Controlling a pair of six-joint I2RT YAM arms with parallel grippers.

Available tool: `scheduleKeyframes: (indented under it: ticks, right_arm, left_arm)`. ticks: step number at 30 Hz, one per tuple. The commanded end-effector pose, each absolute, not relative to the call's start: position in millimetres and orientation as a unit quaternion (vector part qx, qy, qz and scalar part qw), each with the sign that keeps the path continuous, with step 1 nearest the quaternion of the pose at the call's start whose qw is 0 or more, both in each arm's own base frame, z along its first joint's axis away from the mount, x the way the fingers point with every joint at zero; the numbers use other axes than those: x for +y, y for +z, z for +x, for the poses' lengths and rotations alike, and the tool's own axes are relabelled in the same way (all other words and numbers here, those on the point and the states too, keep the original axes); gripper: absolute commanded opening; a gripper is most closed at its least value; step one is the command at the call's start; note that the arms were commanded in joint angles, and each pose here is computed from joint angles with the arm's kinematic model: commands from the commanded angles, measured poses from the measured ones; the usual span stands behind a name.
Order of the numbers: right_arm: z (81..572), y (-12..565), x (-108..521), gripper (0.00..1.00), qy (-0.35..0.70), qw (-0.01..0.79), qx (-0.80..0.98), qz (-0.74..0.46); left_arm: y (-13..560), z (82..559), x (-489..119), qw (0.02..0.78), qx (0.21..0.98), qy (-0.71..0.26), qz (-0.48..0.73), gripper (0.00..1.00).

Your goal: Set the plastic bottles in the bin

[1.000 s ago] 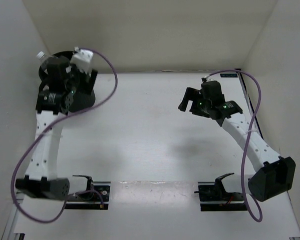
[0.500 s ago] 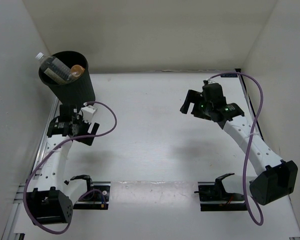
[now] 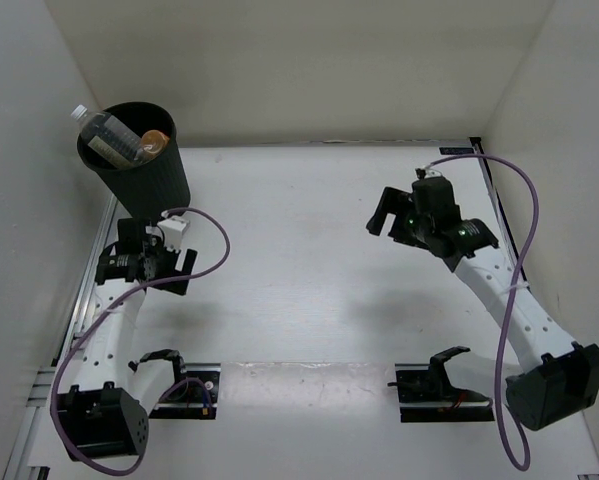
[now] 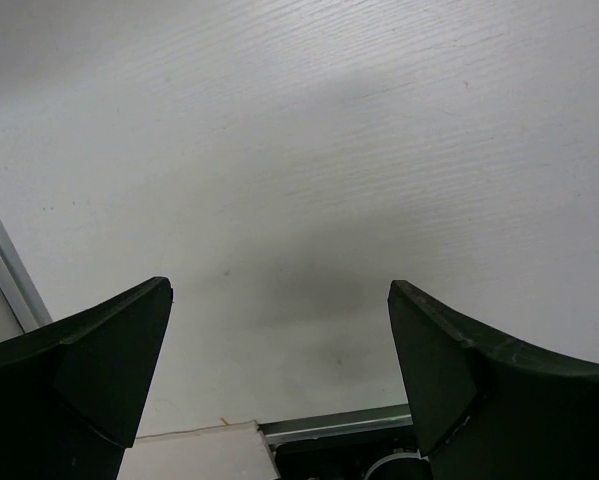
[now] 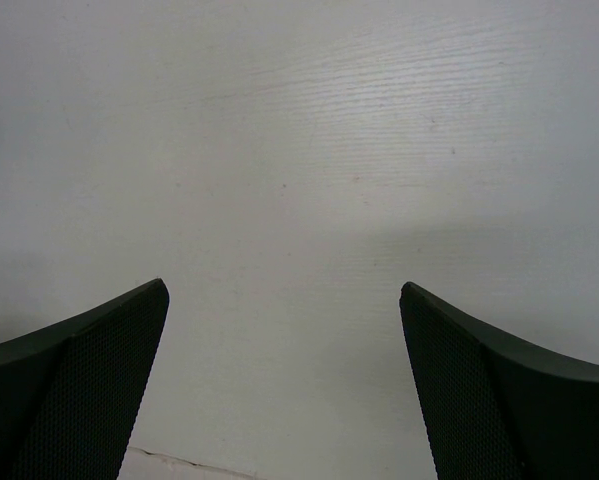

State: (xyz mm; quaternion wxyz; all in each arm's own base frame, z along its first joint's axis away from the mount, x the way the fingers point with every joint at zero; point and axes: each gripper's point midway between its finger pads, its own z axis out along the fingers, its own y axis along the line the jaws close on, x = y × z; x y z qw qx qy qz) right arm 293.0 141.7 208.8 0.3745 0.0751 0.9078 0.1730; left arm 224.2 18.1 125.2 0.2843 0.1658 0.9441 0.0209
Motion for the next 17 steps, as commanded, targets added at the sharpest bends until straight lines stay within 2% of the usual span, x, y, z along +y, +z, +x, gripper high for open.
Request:
scheduleKeyframes:
  ticks: [1, 7, 17]
  right_arm:
    - [284, 210, 130, 1.0, 0.163, 0.389, 0.903, 0.088]
    - [262, 193, 114, 1.0, 0.151, 0.399, 0.9, 0.095]
    - [270, 199, 121, 1.0, 0.162, 0.404, 0.896, 0.092]
  left_arm:
    - [125, 221, 14, 0.3, 0.941, 0.009, 0.156, 1.0]
    - [122, 217, 17, 0.298, 0.943, 0.013, 0.146, 1.0]
    - [127, 223, 15, 0.3, 0.943, 0.007, 0.143, 1.0]
